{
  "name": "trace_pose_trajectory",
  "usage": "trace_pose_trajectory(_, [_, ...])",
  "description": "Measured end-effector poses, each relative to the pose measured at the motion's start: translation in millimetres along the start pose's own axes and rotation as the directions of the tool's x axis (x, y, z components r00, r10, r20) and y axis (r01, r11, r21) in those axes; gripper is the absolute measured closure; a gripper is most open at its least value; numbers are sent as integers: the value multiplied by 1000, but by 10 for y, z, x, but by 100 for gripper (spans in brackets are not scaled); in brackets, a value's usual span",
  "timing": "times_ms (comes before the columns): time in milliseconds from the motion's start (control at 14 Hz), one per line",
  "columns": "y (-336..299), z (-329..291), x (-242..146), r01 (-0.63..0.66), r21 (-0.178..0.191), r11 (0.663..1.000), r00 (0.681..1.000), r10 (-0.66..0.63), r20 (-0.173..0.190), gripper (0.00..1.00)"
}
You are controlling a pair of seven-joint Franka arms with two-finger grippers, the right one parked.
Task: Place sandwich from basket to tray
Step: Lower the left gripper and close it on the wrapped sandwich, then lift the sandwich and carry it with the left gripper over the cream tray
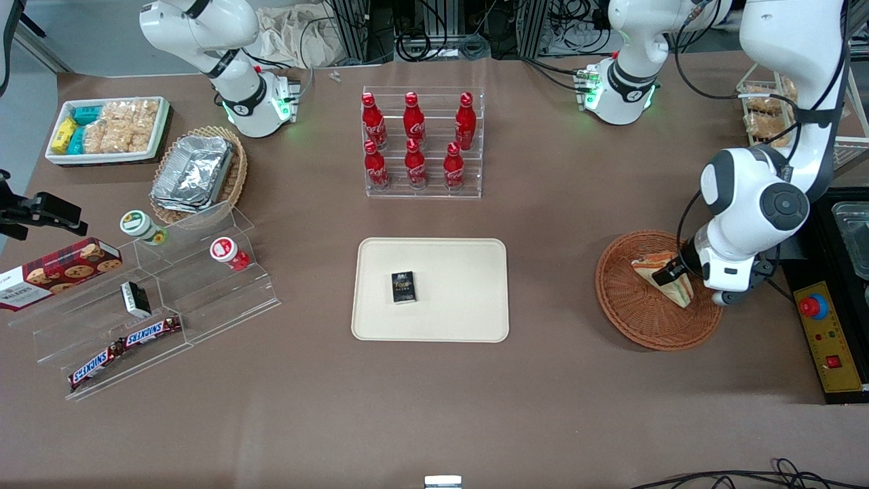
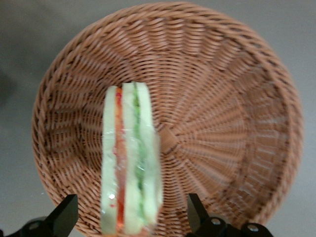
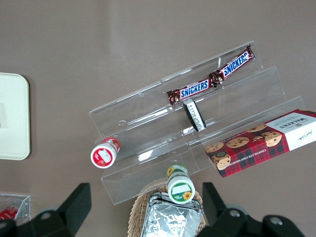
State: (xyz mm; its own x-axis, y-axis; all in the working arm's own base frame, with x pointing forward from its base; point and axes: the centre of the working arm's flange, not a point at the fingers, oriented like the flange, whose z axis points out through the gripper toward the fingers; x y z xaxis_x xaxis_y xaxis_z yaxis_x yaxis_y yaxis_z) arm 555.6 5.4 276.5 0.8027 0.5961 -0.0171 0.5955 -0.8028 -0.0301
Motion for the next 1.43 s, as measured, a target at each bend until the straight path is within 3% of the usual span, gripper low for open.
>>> trace_pose_trajectory(500, [-54,372,-27,61,43,997,997,-63,53,0])
trace_pose_trajectory(571, [-55,426,-31,73,47,996,995,-76,57,7])
trace_pose_trajectory(643, [-52,449,-28,95,48,994,994,-98,56,7])
trace_pose_trajectory(1000, [0,329,40,142,30,989,989,-143,32,56])
trace_pose_trajectory(1143, [35,158,59,140,23,990,990,-140,24,63])
trace_pose_trajectory(1286, [114,-161,24,122,51,991,991,-124,52,69])
trace_pose_trajectory(1429, [347,-654,-81,58,97,994,992,-68,105,80])
